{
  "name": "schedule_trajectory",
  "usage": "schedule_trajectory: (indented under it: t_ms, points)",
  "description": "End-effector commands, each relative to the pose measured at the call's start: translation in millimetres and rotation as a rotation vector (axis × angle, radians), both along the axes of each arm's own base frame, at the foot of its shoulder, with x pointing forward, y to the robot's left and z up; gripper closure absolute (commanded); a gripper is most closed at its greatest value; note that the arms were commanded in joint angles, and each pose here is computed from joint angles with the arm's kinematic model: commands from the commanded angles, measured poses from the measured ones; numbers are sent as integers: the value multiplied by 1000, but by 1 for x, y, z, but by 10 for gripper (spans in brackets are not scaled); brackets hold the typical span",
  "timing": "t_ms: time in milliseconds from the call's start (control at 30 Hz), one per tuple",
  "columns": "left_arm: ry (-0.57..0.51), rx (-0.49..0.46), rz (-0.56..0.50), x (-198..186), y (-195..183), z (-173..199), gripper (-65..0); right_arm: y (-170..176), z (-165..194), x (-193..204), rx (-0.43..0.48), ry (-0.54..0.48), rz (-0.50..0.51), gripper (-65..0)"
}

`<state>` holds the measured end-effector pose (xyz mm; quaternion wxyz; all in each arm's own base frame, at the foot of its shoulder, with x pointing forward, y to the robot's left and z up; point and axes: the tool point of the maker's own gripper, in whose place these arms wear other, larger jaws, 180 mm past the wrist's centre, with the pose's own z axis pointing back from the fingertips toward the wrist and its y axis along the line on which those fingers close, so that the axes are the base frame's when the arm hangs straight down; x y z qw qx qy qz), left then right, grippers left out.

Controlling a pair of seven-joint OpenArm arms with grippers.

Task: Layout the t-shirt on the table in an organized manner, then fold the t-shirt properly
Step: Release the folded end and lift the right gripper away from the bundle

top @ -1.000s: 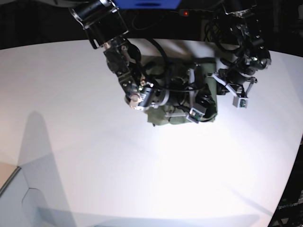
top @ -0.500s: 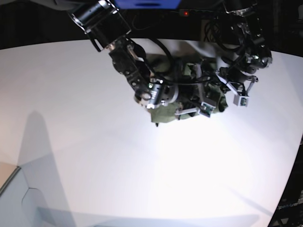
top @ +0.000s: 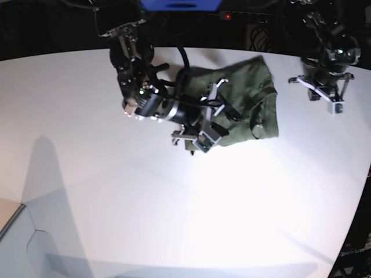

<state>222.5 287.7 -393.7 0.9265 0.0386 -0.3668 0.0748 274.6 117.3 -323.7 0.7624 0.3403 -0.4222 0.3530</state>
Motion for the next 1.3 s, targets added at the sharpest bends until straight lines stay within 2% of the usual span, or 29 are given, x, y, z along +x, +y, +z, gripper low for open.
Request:
schedule_trajectory:
  t_ms: [0, 100, 200, 267, 333, 400, 600, 900, 1067, 1133, 1200, 1267]
  points:
    - [-34, 18, 7, 2, 6, 11, -1, 7, 16, 1, 61, -32, 6, -199]
    - [-54, 56, 14, 2, 16, 24, -1, 8, 9, -5, 61, -8, 6, -119]
    - [-29, 49, 16, -2, 16, 23, -1, 12, 2, -5, 60, 17, 12, -85]
    - [-28, 18, -18, -1, 7, 26, -1, 14, 4, 3, 56, 9, 17, -85]
    - [-28, -11, -99, 0, -8, 30, -1, 14, 3, 16, 41, 4, 19, -85]
    - [-26, -7, -150, 0, -16, 35, -1, 13, 1, 28, 26, 1, 21, -85]
    - [-3, 21, -174, -6, -19, 43, -3, 1, -18, 55, -40, 27, 23, -84]
    - [20, 24, -176, -17, -23, 42, -4, -8, -58, 60, 49, 104, -38, -85]
    - [-41, -18, -192, -10, -34, 52, -5, -15, -56, 69, 73, 86, -62, -81]
    - [-63, -38, -199, -8, -37, 55, -8, -14, -43, 73, 85, 48, -60, -82]
    - [-75, -54, -207, -8, -39, 57, -45, -17, -27, 72, 91, -4, -58, -85]
    - [-94, -84, -216, -8, -44, 59, -136, -27, -6, 71, 91, -65, -76, -85]
